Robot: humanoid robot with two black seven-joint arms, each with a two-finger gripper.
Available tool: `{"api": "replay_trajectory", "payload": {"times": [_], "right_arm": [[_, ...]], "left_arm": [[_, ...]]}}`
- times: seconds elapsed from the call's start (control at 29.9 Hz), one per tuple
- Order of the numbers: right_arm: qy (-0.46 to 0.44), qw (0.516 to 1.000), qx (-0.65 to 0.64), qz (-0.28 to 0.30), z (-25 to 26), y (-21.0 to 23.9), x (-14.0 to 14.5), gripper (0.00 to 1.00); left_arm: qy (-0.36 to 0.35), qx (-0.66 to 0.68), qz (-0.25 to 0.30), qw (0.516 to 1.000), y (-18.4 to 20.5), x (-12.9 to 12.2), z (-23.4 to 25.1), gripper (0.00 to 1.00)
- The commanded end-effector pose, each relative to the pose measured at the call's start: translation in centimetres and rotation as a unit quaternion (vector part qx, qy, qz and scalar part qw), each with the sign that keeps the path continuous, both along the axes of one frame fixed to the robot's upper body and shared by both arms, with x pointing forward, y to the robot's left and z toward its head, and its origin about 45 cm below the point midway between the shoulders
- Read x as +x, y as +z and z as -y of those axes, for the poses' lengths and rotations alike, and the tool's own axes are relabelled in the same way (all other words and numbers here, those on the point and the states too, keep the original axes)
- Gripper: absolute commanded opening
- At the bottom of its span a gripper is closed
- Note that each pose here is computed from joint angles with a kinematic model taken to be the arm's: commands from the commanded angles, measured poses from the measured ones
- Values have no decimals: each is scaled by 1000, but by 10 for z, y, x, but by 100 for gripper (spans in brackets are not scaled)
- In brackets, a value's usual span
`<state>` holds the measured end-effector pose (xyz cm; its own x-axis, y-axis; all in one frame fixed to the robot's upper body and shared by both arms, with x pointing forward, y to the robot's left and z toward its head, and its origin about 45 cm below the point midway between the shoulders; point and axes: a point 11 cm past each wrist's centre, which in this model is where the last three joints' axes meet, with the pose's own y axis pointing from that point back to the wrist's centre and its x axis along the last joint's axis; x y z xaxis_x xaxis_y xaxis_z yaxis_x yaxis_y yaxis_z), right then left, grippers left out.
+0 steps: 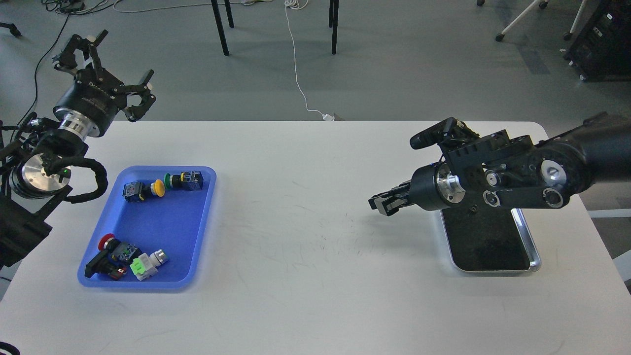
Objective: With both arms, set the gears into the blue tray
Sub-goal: 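Carry the black gear to the table center and open the right gripper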
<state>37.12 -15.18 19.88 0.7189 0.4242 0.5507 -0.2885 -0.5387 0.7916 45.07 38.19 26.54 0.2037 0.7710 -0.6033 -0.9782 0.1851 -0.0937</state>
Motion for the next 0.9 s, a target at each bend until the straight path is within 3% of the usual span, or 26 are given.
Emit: {"api": "replay_trajectory", "payload": {"times": [0.0, 0.23, 0.67, 0.8, 0.87], "right_arm": [[25, 999, 24, -9, -37, -11, -7, 15], [70, 993, 73, -54, -67, -40, -35, 16], [48, 994, 72, -69, -50, -75, -41, 17], [45, 994, 73, -66, -49, -76, -39, 23], [45, 994, 72, -67, -49, -76, -40, 34]], "left_arm": [[3, 5, 0, 1000, 1, -1, -5, 98], [3, 6, -1, 1000, 1, -1, -5, 98], [4, 7, -5, 1000, -2, -3, -6, 98], [4, 6, -5, 1000, -2, -3, -6, 98], [4, 6, -5, 1000, -2, -3, -6, 98]]}}
